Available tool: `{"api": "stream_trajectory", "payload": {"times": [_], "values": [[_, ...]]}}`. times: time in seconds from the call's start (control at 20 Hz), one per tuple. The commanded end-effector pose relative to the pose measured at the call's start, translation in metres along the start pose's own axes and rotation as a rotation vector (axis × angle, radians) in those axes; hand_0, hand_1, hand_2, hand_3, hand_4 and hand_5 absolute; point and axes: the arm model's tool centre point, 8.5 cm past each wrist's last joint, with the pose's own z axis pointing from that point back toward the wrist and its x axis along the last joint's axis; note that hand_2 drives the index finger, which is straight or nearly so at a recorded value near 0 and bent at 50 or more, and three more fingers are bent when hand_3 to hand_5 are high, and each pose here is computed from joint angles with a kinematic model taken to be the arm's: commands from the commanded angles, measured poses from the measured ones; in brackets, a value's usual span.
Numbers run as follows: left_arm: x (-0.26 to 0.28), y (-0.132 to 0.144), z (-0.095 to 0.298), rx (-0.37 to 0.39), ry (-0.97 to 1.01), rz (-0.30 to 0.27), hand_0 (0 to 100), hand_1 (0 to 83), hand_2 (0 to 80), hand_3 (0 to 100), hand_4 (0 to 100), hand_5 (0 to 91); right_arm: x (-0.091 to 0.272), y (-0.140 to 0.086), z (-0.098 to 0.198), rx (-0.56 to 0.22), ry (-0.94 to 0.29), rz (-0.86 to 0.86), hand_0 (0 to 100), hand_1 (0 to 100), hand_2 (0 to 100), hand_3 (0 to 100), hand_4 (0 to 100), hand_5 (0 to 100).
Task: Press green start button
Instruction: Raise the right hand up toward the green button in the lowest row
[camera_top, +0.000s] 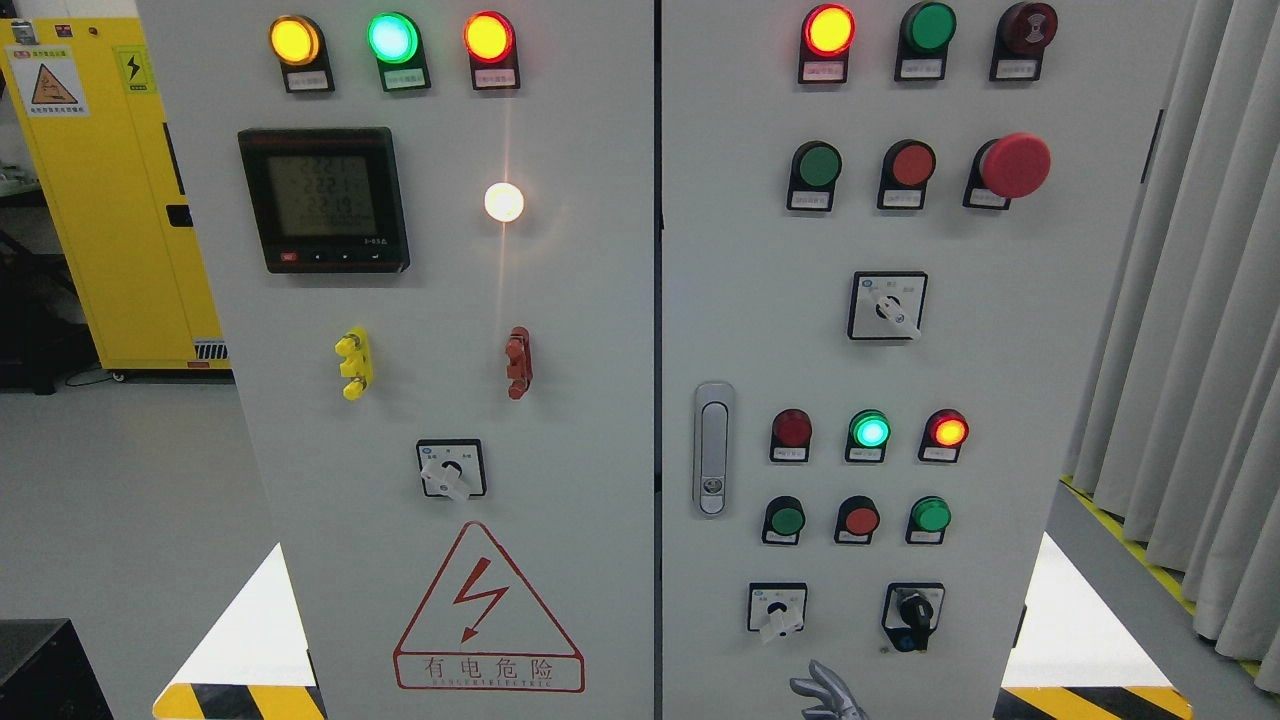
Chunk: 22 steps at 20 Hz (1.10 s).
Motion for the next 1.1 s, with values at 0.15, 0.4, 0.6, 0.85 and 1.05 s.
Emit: {"api": "stream_trajectory", "payload": {"times": [0.15, 0.4, 0.6, 0.85, 1.05], "values": [[0.000, 0.000, 0.000, 0.000, 0.001, 0.000, 12, 55.6, 0.0, 0, 0, 0.0, -0.005, -0.036, -0.042, -0.024, -0.095, 0.444, 56, 92, 0, 77, 85, 90], [0.000, 0.000, 0.000, 0.000, 0.001, 0.000, 12, 55.6, 0.0, 0, 0, 0.0, -0.010, -0.047, -0.058, -0.010, -0.104, 0.613, 73, 100, 2, 80, 87, 96], [0.000, 0.000, 0.000, 0.000, 0.001, 0.000, 12, 55.6, 0.0, 0, 0, 0.0, -0.016, -0.052, -0.075, -0.013, -0.061, 0.656, 93, 100, 1, 80, 86, 96], [0.000, 0.000, 0.000, 0.000, 0.001, 0.000, 12, 55.6, 0.0, 0, 0, 0.0, -0.024, -0.046, -0.082, 0.017, -0.046, 0.665, 100, 100, 0, 80, 86, 96], [0.000, 0.000, 0.000, 0.000, 0.001, 0.000, 12, 55.6, 0.0, 0, 0, 0.0, -0.027, -0.044, -0.083, 0.026, -0.040, 0.663, 100, 100, 0, 80, 85, 96]]}}
